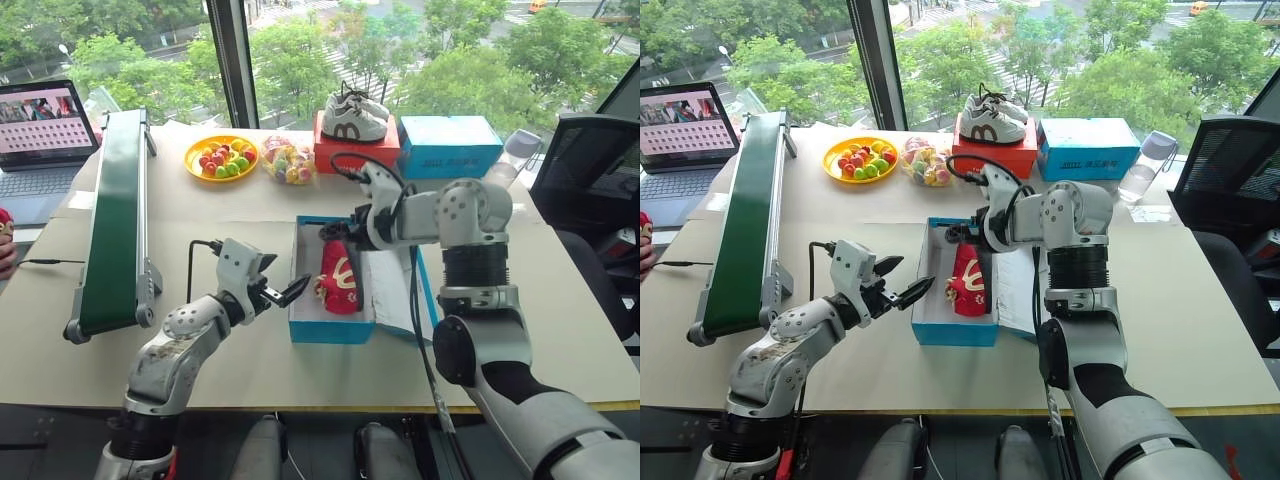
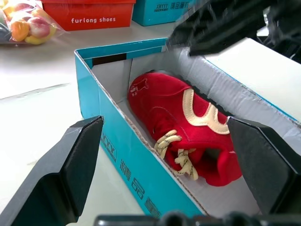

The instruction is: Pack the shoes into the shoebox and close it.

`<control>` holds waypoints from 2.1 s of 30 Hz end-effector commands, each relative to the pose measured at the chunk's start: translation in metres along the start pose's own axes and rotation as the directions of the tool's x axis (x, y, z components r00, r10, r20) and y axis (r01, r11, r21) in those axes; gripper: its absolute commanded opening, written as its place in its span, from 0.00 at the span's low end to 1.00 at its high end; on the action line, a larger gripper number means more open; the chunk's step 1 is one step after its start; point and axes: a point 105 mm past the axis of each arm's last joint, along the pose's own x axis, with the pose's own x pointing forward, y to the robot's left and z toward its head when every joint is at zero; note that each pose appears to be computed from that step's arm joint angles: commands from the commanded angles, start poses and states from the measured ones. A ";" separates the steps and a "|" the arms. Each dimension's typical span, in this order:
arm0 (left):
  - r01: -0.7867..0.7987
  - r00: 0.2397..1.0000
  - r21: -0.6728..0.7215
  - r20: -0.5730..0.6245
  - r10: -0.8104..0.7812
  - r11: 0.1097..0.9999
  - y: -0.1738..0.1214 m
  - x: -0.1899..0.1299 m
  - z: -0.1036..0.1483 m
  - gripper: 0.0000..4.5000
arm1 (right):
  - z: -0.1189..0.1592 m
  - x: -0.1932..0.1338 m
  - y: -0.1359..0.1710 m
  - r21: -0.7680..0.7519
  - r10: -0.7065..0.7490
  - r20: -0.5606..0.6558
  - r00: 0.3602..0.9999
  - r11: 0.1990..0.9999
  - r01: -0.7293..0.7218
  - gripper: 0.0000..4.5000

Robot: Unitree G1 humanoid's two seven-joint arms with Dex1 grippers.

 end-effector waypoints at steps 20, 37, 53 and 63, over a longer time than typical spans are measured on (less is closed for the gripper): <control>-0.847 0.488 -0.120 0.215 0.846 0.518 0.150 -0.110 0.046 1.00 | -0.044 -0.056 0.054 -0.797 0.574 0.157 0.804 0.554 -0.240 0.89; -0.877 0.457 -0.140 0.057 0.888 0.460 0.167 -0.115 0.010 1.00 | -0.082 -0.048 0.047 -0.723 0.580 0.148 0.801 0.616 -0.313 0.95; -0.849 0.514 -0.117 0.046 0.856 0.516 0.167 -0.095 0.008 1.00 | -0.069 -0.037 0.035 -0.724 0.468 0.250 0.848 0.672 -0.157 0.95; -0.846 0.521 -0.103 0.050 0.852 0.524 0.165 -0.091 0.011 1.00 | -0.071 -0.033 0.033 -0.730 0.452 0.240 0.859 0.667 -0.147 0.95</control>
